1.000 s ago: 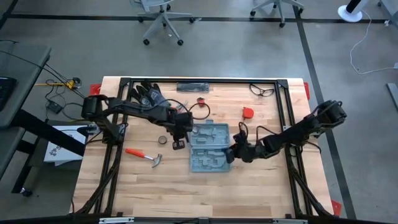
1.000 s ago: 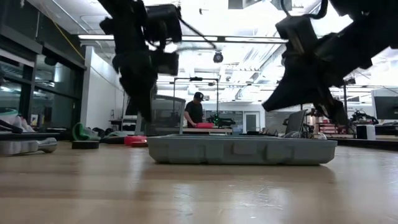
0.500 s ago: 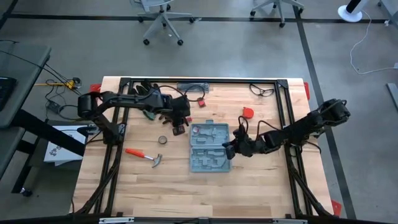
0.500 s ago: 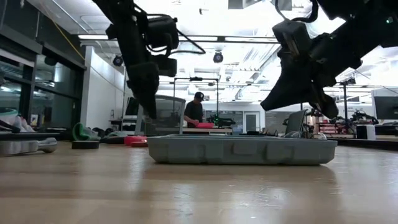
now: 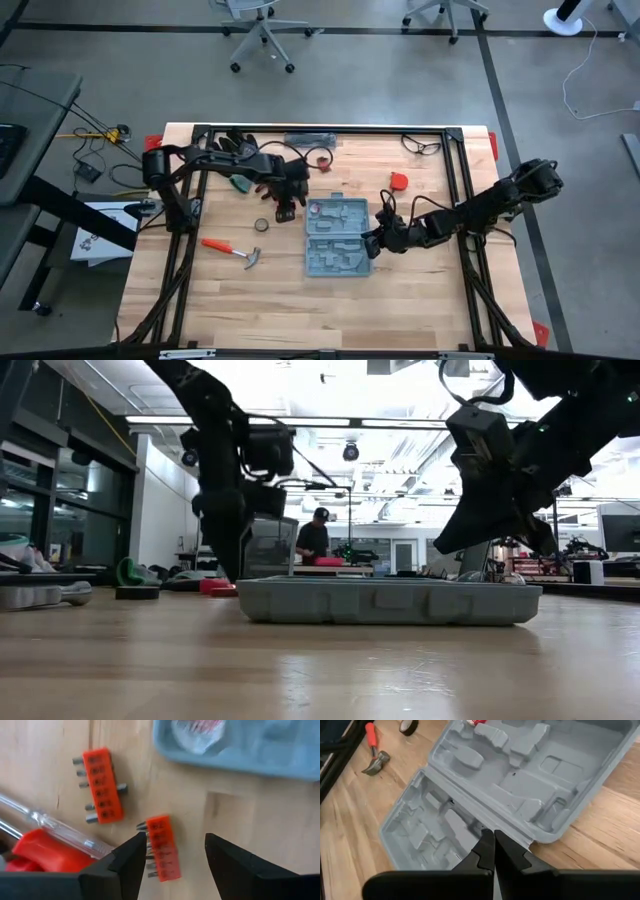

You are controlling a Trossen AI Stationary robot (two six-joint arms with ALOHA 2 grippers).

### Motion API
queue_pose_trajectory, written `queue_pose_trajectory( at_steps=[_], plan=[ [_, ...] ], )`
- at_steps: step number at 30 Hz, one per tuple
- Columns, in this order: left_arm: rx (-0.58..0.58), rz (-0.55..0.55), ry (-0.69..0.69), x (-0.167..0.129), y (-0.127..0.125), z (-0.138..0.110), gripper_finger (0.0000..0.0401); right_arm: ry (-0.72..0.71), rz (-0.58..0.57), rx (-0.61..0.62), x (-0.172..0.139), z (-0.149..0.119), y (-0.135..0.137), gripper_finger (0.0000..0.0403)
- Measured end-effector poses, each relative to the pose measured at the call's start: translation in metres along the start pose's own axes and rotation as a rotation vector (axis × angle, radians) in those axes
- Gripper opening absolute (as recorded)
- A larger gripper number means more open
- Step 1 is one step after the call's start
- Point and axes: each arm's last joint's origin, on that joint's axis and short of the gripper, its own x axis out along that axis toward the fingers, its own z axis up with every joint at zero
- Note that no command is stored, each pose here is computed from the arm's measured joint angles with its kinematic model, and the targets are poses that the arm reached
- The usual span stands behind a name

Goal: Prefit tool cases
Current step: Put the bottom screwdriver bit set into the gray prefit tool case

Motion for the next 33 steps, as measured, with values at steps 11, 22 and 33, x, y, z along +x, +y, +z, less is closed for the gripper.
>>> queue_pose_trajectory(
  at_steps=[11, 22, 33],
  plan=[
    [-0.042, 0.02, 0.067, 0.017, 0.004, -0.002, 0.0189, 0.011, 0.004, -0.013, -0.002, -0.004, 0.001, 0.0],
    [-0.084, 0.011, 0.077, 0.017, 0.004, -0.003, 0.0188, 0.027, -0.007, -0.031, -0.003, -0.007, 0.0, 0.0],
    [-0.115, -0.036, 0.075, 0.017, 0.008, -0.005, 0.0188, 0.027, -0.007, -0.031, -0.003, -0.007, 0.0, 0.0]
  ],
)
